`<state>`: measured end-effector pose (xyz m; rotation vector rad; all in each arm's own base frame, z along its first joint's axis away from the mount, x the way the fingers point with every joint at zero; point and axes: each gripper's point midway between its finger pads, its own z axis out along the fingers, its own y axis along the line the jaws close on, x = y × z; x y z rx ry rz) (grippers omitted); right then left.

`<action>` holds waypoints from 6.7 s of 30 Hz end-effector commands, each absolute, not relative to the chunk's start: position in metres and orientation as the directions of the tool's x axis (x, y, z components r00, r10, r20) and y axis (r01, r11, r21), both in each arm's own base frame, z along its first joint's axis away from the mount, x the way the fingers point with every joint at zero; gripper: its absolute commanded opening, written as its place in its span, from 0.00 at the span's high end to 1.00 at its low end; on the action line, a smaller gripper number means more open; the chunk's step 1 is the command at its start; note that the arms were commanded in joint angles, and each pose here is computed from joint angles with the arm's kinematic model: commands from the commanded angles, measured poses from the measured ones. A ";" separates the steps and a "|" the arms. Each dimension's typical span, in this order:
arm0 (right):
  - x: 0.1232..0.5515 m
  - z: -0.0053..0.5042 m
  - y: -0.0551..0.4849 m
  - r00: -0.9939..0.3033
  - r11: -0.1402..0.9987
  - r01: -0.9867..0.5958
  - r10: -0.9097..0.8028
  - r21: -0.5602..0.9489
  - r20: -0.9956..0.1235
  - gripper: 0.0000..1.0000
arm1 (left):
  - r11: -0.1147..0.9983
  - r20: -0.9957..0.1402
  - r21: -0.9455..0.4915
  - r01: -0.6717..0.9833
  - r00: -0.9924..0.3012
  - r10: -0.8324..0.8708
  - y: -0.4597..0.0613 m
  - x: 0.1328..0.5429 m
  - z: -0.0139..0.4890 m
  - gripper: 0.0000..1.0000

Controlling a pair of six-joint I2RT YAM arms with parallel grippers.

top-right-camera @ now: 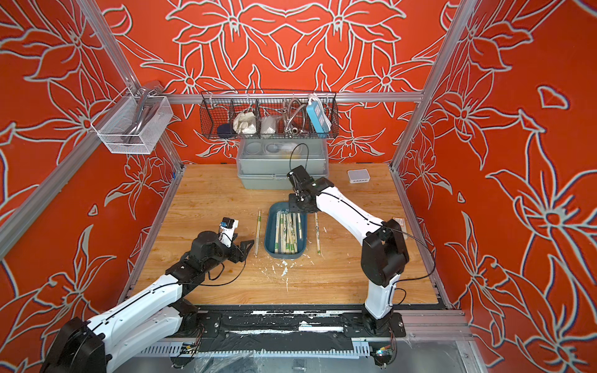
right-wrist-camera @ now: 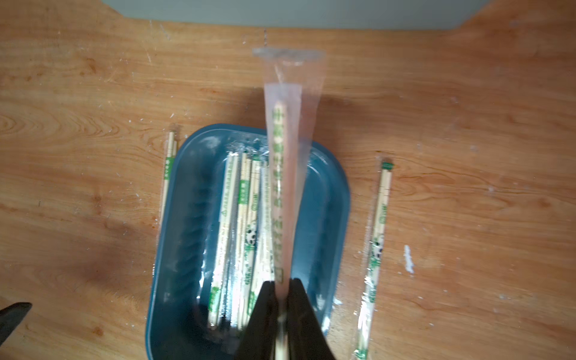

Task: Take the paired disposable chopsticks out of the storage box
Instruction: Pick up the paired disposable chopsticks from the storage box, then place the paired disposable chopsticks at the center of the board, then pick up the paired disposable chopsticks from the storage box.

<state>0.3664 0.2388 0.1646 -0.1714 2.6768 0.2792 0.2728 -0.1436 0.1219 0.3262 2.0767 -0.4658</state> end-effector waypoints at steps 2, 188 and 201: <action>0.360 0.141 0.189 -0.915 0.984 -0.133 -0.076 0.119 -0.395 0.88 | 0.883 -0.879 -0.201 0.425 -0.475 0.029 -0.148 0.278 0.138 0.18; 0.311 0.125 0.128 -0.598 0.963 -0.210 0.011 0.170 -0.801 0.36 | 0.985 -0.347 -0.069 0.158 -0.929 0.124 -0.289 0.377 0.097 0.92; 0.305 0.136 0.134 -0.541 0.943 -0.269 0.019 0.195 -0.841 0.31 | 0.976 -0.410 -0.104 0.191 -0.902 0.133 -0.264 0.366 0.168 0.92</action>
